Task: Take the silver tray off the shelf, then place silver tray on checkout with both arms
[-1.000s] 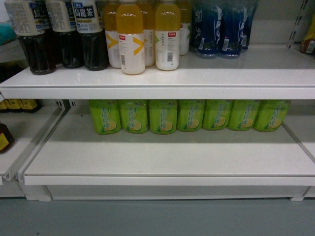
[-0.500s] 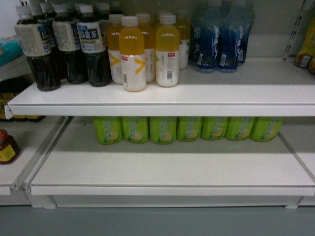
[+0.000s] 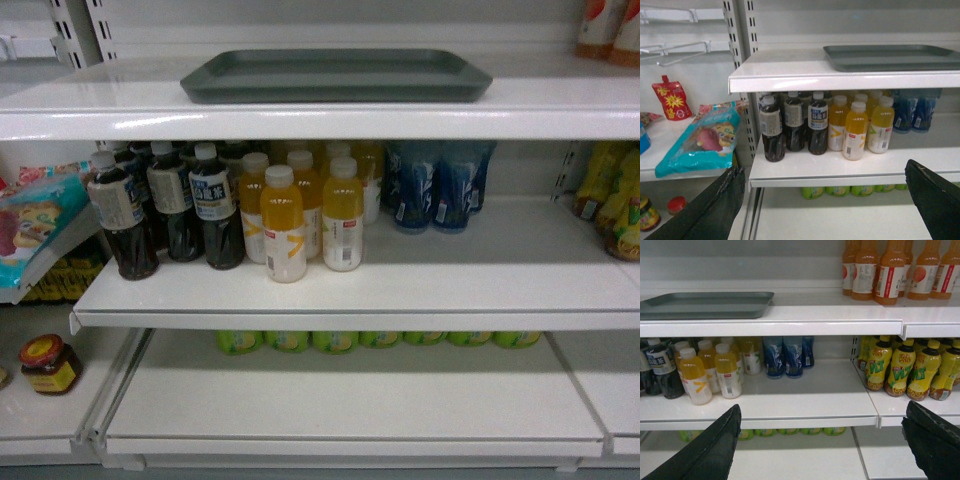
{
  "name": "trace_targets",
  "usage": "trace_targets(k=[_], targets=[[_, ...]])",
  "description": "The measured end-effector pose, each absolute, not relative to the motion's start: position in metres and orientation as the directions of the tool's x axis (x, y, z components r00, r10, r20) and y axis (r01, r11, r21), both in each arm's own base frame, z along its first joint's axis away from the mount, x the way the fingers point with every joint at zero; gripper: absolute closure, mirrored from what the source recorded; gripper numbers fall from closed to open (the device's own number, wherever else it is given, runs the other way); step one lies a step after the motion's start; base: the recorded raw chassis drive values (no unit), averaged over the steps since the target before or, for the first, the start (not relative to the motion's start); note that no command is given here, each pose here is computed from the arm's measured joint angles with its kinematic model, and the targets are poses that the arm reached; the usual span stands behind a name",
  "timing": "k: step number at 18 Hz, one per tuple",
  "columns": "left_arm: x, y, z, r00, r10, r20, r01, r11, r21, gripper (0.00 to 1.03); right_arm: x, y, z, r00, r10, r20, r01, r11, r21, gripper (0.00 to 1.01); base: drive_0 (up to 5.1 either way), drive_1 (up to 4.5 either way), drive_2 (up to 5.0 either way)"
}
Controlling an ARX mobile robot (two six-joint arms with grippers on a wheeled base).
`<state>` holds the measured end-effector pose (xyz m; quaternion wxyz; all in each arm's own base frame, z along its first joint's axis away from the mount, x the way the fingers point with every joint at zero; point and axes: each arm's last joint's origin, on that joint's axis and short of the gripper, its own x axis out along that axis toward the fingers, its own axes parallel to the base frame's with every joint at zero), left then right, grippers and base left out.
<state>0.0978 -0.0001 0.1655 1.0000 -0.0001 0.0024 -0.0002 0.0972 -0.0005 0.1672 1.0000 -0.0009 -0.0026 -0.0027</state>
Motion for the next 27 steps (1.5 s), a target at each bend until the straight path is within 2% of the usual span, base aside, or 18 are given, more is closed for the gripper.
trace_targets(k=[16, 27], targets=[[0.0978, -0.0001, 0.1656, 1.000, -0.001, -0.004, 0.001, 1.000, 0.000, 0.05, 0.0972, -0.0005, 0.1672, 1.000, -0.005, 0.006, 0.005, 1.000, -0.001, 0.03, 0.0, 0.09, -0.1], [0.0978, -0.0001, 0.1656, 1.000, -0.001, -0.004, 0.001, 1.000, 0.000, 0.05, 0.0972, -0.0005, 0.1671, 1.000, -0.005, 0.004, 0.005, 1.000, -0.001, 0.03, 0.1, 4.40, -4.3]])
